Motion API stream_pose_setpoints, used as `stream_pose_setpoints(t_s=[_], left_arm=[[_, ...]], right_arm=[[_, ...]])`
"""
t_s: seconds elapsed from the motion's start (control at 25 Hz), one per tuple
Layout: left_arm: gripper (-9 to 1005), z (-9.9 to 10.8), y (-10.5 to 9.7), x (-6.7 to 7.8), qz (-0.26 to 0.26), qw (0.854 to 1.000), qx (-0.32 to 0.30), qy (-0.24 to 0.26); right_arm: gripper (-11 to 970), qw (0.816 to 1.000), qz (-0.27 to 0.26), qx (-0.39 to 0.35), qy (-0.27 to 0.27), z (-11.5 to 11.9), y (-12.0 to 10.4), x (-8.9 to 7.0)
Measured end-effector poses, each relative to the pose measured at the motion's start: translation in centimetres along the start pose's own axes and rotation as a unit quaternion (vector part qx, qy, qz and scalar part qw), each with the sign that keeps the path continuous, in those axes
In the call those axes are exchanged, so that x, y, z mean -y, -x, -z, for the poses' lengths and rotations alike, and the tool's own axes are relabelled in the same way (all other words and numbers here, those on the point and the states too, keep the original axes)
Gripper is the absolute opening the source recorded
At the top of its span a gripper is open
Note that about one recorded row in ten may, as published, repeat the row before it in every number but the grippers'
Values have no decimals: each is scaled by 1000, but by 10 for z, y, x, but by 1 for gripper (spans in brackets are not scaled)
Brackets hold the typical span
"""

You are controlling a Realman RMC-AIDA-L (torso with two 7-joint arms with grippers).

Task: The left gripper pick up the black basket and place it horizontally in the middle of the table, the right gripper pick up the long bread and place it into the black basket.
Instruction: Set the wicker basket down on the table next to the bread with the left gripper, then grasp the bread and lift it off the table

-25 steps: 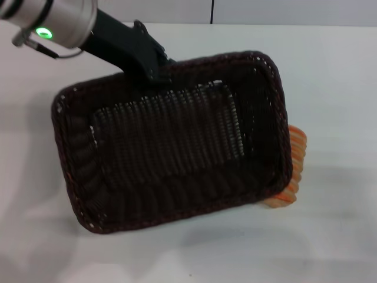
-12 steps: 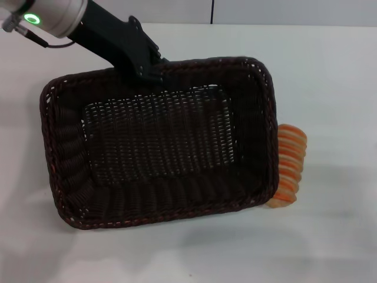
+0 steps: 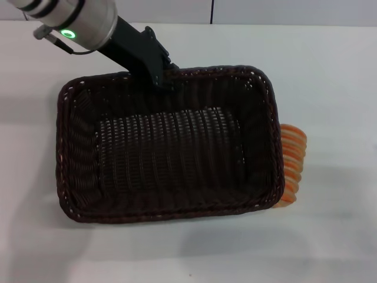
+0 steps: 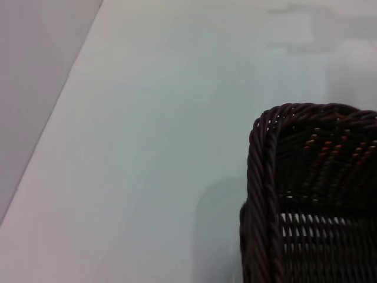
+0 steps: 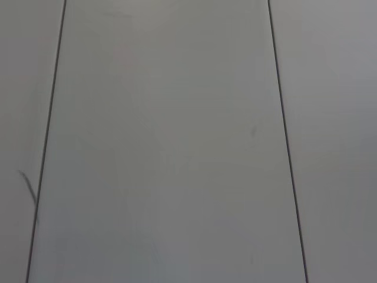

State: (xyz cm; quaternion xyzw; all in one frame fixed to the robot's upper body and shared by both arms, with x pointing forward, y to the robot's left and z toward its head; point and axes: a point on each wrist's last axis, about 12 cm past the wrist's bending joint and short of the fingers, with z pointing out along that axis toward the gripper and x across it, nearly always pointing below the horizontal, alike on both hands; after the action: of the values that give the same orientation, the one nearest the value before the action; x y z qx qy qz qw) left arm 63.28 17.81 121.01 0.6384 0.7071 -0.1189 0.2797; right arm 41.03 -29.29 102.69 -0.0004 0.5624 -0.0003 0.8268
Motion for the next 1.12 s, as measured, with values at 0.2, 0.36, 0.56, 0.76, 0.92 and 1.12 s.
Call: stream_pose_setpoints(t_s=[0.2,0.36,0.56,0.76,0.92,1.12], left_arm=[[327,-8,9,-1,-21,1000,-9,15],[347,-5,14,-10,-17,998,5,60],[582,12,12,-30,4,973,52,226],[643,31,2,-36,34,890,133,435],[772,42,-8,-16,34,797,211,565],[784,37,-31,13,18,705,248,665]], right_arm=[[804,1000,1,-1,-1,1,0,1],[803,1000,1,-1,0,0,0,1],[803,1000,1,-3,0,0,0,1],[803,1000,0,-3,2,0,-1,0],[803,1000,0,-4,3,1,-1,0],[802,1000,-1,-8,14,3,-1,-2]])
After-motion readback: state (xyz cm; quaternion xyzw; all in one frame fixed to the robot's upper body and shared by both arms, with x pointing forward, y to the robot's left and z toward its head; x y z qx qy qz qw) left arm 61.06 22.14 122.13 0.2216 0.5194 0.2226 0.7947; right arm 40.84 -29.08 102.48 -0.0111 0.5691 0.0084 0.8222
